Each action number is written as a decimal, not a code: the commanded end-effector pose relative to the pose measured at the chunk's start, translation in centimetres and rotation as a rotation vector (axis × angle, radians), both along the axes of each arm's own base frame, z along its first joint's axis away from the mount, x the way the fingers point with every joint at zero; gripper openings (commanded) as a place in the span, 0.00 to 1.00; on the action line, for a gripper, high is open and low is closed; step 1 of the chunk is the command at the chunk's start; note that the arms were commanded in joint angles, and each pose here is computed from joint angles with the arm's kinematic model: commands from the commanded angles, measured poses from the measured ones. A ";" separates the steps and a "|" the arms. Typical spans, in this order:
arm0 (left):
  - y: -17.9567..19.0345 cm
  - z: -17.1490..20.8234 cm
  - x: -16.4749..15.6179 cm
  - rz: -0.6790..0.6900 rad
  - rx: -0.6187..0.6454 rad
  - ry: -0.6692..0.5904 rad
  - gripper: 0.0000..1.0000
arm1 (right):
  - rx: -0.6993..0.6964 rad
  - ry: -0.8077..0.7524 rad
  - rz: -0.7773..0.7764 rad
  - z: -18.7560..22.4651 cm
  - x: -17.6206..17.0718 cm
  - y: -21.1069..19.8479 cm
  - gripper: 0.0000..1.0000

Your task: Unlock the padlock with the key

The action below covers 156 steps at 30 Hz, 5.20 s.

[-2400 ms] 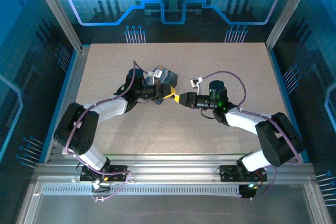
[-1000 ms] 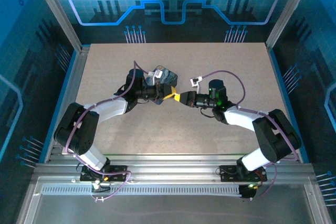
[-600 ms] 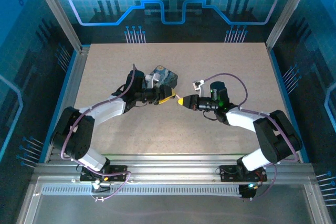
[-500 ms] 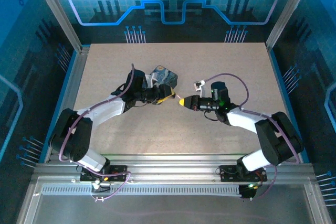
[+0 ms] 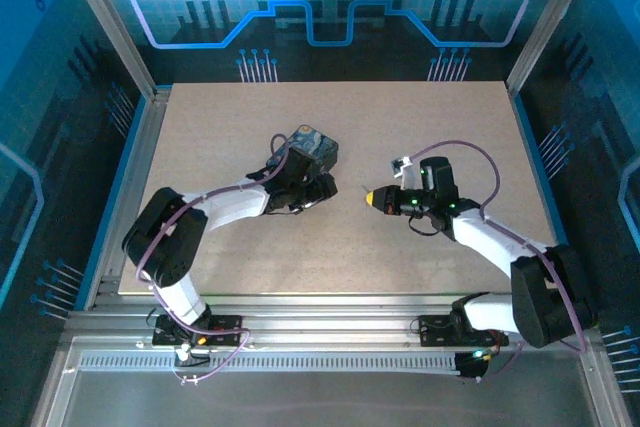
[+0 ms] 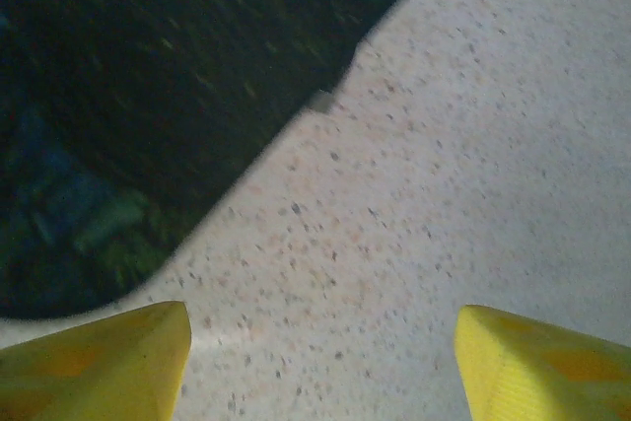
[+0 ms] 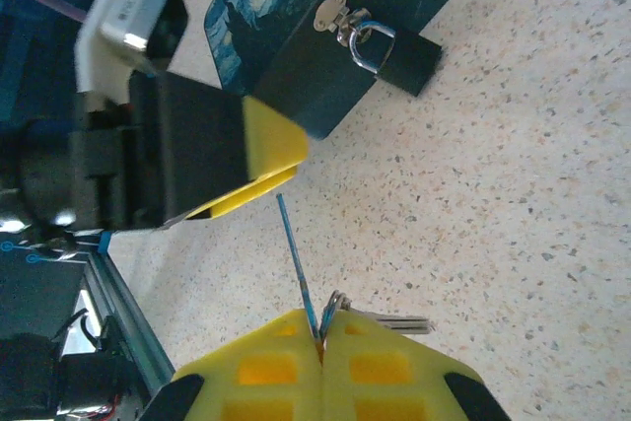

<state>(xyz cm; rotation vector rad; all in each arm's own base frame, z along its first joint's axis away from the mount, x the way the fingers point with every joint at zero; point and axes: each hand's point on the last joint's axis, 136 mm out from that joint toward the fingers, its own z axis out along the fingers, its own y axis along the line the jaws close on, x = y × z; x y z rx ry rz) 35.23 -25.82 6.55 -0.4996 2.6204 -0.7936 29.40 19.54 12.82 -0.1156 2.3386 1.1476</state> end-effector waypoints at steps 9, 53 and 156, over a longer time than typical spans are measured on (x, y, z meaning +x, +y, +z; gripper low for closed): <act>4.9 0.0 5.6 0.188 0.021 -0.051 0.72 | -0.023 0.038 0.030 -1.4 -1.6 -0.5 0.00; 4.0 -2.6 8.6 0.193 0.360 0.011 0.68 | 0.003 0.067 0.037 -2.7 0.4 -0.1 0.00; -5.6 11.0 0.6 -0.094 -0.556 0.142 0.00 | 0.019 -0.071 0.198 1.5 0.1 4.8 0.00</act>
